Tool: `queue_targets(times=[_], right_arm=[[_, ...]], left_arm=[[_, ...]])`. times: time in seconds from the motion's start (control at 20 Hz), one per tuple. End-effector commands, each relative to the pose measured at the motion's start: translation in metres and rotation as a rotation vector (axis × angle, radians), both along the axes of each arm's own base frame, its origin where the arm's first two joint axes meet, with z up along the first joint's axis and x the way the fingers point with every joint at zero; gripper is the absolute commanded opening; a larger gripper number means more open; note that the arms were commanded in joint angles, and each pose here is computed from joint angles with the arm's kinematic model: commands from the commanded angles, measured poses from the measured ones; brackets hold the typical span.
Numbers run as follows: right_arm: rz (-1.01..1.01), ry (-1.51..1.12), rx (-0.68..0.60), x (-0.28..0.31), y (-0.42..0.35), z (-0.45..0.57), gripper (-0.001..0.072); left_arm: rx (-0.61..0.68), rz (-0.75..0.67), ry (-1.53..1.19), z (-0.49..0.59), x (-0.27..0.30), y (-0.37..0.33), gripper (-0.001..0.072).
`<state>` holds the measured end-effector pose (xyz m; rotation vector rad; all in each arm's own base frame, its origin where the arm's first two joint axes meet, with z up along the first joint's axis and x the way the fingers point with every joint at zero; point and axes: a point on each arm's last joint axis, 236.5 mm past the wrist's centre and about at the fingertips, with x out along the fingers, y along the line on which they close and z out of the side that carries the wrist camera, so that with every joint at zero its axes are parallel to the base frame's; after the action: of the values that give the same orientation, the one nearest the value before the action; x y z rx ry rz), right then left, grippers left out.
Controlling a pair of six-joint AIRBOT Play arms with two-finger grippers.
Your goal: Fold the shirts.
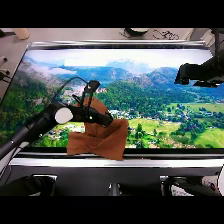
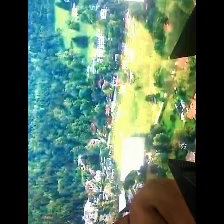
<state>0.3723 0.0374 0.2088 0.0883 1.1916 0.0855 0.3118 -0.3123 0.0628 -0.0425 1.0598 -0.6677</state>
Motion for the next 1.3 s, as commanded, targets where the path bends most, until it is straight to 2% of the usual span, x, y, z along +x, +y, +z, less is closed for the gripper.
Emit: queue_targets(times=[0.0,0.05,0.15,0.25,0.45,0.65,0.7,0.75,0.8,0.85,1.05,1.1,1.15,1.2,1.25], right_arm=[[0.059,0.08,0.098,0.001,0.027,-0.02,0.0669],[0.088,0.103,0.146,0.0,0.041,-0.03,0.0669],[0.139,0.192,0.165,-0.009,0.062,-0.065,0.0674],[0.2,0.311,0.154,-0.03,0.081,-0.113,0.07],[0.223,0.5,0.211,-0.071,0.099,-0.185,0.0701],[0.22,0.567,0.366,-0.096,0.129,-0.223,0.0702],[0.205,0.573,0.392,-0.099,0.134,-0.232,0.0704],[0.185,0.578,0.414,-0.103,0.137,-0.241,0.0704],[0.186,0.576,0.454,-0.106,0.145,-0.246,0.0704],[0.199,0.565,0.483,-0.109,0.155,-0.252,0.0704],[0.263,0.462,0.453,-0.1,0.194,-0.291,0.0702],[0.258,0.451,0.483,-0.096,0.206,-0.296,0.0684],[0.257,0.425,0.526,-0.09,0.219,-0.297,0.063],[0.252,0.388,0.558,-0.082,0.228,-0.295,0.0522],[0.221,0.346,0.581,-0.07,0.232,-0.292,0.0296]], left_arm=[[0.219,0.125,-0.162,0.046,0.071,0.093,0.072],[0.236,0.24,-0.178,0.061,0.099,0.138,0.072],[0.198,0.416,-0.025,0.029,0.126,0.202,0.0708],[0.149,0.498,0.227,-0.044,0.13,0.226,0.071],[0.025,0.55,0.516,-0.141,0.132,0.209,0.071],[-0.023,0.516,0.501,-0.169,0.144,0.173,0.0707],[-0.021,0.512,0.5,-0.174,0.144,0.167,0.0675],[-0.018,0.508,0.496,-0.177,0.145,0.164,0.052],[-0.021,0.512,0.485,-0.178,0.148,0.164,0.0206],[-0.024,0.515,0.47,-0.175,0.151,0.165,0.0033],[-0.051,0.514,0.4,-0.143,0.163,0.166,0.0026],[-0.058,0.512,0.381,-0.133,0.164,0.165,0.0026],[-0.064,0.511,0.365,-0.125,0.165,0.165,0.0026],[-0.069,0.507,0.346,-0.116,0.166,0.165,0.0026],[-0.071,0.492,0.321,-0.107,0.167,0.165,0.0026]])
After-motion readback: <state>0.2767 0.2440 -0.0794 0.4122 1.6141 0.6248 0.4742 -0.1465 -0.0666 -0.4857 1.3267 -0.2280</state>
